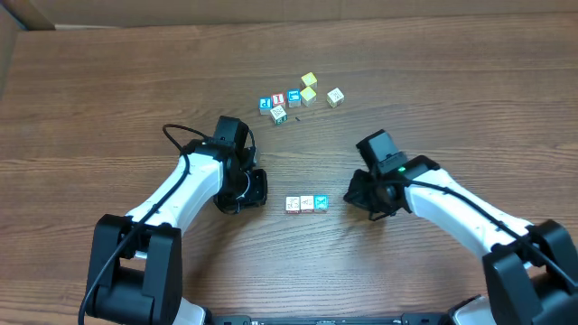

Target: Flip 3 blocks

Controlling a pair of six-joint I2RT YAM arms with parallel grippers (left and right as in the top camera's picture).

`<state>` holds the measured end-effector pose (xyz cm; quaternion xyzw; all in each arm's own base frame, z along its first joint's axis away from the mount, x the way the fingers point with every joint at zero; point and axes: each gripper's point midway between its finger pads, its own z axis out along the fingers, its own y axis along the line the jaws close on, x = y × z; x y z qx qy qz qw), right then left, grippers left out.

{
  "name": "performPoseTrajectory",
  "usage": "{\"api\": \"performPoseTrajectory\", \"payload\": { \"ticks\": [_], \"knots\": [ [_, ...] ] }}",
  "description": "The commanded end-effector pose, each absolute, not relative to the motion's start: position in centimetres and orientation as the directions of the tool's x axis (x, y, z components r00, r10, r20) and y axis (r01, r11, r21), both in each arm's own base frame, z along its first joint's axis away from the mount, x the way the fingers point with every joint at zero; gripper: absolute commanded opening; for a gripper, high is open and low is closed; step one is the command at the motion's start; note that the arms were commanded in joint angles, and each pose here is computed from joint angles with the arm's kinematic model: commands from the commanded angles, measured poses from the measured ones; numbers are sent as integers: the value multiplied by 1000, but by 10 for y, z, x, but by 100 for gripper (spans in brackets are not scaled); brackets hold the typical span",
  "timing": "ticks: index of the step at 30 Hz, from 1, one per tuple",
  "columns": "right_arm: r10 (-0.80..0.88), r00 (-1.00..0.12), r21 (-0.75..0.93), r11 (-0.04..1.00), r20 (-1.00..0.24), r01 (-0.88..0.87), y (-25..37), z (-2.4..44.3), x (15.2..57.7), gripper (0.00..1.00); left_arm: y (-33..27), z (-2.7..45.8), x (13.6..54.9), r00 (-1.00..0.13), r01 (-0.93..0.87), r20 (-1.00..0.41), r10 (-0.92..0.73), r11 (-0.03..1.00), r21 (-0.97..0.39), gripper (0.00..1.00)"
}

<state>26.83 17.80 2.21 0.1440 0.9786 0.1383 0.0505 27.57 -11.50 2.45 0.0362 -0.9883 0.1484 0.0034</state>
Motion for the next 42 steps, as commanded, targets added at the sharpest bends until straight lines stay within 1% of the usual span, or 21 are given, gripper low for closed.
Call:
{"api": "performPoseTrajectory", "payload": {
  "ticks": [1, 5, 9, 13, 14, 22, 33, 38, 42],
  "knots": [
    [317, -945, 236, 927, -82, 290, 180, 10, 267, 4, -120, 23, 277, -995, -94, 17, -93, 945, -314, 4],
    [359, -929, 227, 915, -88, 332, 184, 6, 267, 4, -127, 23, 283, -994, -103, -2, -109, 941, -321, 4],
    [356, -931, 273, 906, -76, 324, 194, 8, 270, 4, -139, 23, 281, -996, -82, -10, -90, 945, -318, 4],
    [354, -932, 283, 904, -73, 321, 196, 9, 270, 4, -128, 16, 278, -988, -143, -37, -151, 975, -172, 4],
    [354, -933, 288, 902, -69, 321, 197, 9, 270, 4, -127, 16, 278, -987, -149, -43, -157, 976, -157, 4],
    [325, -944, 308, 905, -59, 293, 209, 9, 265, 4, -141, 15, 272, -991, -121, -35, -128, 978, -172, 4],
    [296, -952, 326, 910, -83, 255, 221, 10, 265, 4, -139, 8, 265, -990, -131, -26, -137, 978, -160, 4],
    [297, -951, 336, 908, -90, 252, 223, 11, 267, 4, -140, 2, 266, -989, -131, -43, -141, 976, -173, 4],
    [297, -951, 336, 908, -90, 252, 223, 11, 267, 4, -148, 4, 270, -989, -124, -46, -137, 968, -216, 4]
  ]
}}
